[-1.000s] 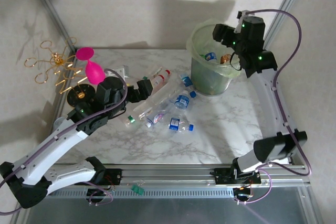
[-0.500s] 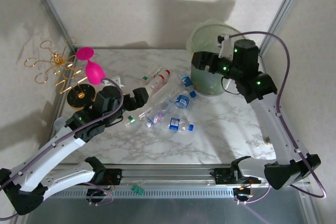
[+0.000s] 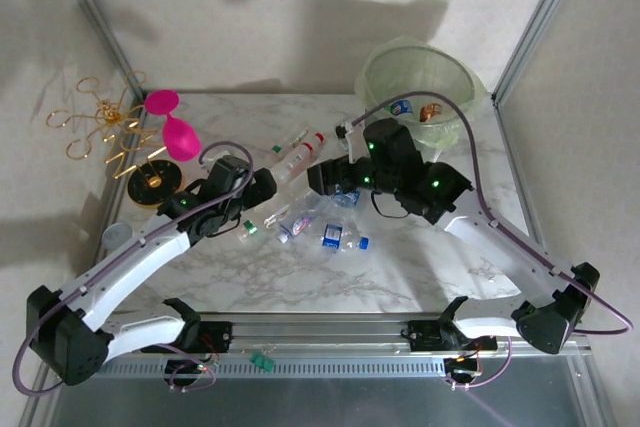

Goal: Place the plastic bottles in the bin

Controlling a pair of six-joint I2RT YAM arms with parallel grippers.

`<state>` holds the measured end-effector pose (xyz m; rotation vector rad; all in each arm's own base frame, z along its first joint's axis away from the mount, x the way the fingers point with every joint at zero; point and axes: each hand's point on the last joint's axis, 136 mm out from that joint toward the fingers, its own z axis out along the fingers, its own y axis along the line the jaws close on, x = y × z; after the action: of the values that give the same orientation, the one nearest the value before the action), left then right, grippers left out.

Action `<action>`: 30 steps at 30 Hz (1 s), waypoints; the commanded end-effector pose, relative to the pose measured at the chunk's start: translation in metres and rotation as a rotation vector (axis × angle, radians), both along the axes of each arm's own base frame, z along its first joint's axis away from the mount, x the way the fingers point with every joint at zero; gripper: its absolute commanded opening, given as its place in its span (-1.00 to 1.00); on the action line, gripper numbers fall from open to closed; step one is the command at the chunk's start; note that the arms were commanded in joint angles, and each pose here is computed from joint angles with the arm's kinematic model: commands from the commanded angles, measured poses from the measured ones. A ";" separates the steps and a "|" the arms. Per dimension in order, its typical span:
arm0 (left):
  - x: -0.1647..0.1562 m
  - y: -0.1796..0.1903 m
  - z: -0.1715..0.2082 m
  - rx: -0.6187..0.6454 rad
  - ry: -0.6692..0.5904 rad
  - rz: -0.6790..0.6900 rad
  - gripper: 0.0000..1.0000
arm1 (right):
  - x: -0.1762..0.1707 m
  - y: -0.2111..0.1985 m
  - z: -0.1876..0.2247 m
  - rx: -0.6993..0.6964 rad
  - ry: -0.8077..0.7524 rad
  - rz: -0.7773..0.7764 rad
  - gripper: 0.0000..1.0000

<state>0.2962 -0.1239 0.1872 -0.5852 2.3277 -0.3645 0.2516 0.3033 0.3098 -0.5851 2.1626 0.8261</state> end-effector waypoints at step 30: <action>0.110 0.120 -0.113 0.654 0.303 0.243 0.99 | -0.019 -0.024 -0.026 0.051 -0.058 -0.018 0.65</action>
<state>0.3904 -0.0158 0.0647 -0.7174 2.4645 0.5390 0.2383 0.2757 0.2690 -0.5370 2.1482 0.7858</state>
